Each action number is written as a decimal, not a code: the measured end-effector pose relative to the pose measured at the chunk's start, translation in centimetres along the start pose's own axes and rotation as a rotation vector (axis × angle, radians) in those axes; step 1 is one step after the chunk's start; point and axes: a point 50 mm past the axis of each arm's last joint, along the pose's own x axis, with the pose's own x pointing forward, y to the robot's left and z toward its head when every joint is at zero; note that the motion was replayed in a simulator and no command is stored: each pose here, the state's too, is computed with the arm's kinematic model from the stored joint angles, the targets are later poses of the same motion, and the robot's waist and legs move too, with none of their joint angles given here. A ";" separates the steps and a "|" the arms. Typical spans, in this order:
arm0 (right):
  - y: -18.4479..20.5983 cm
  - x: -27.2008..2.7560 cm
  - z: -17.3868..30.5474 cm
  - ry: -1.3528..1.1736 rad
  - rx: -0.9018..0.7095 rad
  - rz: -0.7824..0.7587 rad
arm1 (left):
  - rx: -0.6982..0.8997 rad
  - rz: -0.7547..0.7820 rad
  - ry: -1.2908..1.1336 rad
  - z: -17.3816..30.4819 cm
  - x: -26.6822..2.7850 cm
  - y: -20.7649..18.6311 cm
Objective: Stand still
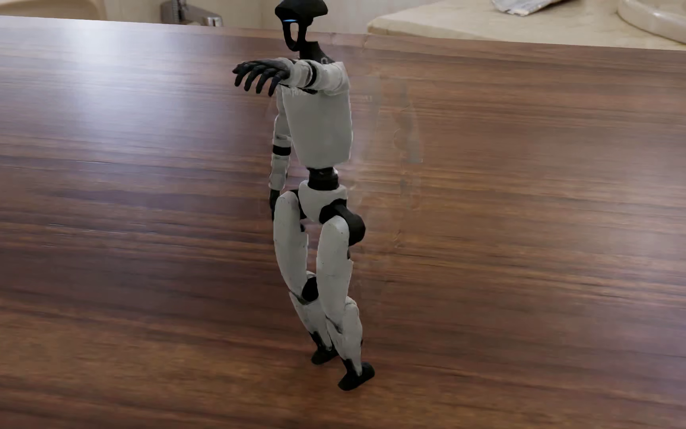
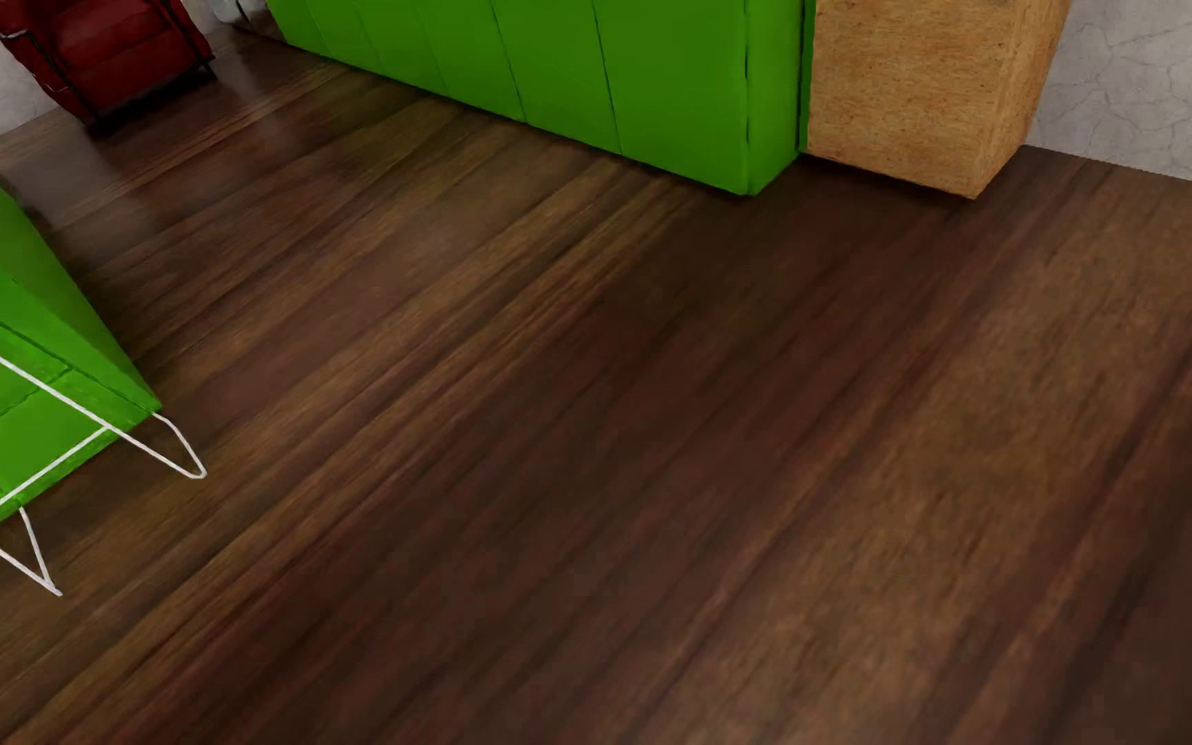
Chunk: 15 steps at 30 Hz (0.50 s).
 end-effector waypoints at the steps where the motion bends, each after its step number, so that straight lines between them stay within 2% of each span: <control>1: 0.5 0.0 0.0 0.000 0.001 0.012 | 0.009 -0.017 0.006 0.0 0.0 -0.7; 4: 1.7 0.1 0.5 -0.007 -0.064 0.056 | 0.129 -0.180 0.002 -1.1 -0.6 -7.6; 7: 0.8 0.6 1.6 -0.010 -0.115 0.042 | 0.264 -0.420 0.024 -4.1 -3.5 -17.0; 10: -0.8 0.9 4.9 -0.099 -0.033 -0.012 | 0.366 -0.676 0.049 -8.0 -9.0 -25.6; 12: -1.1 1.0 7.1 -0.166 0.040 -0.029 | 0.411 -0.849 0.067 -10.7 -13.9 -30.3; 15: -0.3 1.0 9.0 -0.215 0.014 -0.004 | 0.447 -1.055 0.107 -13.9 -20.9 -34.7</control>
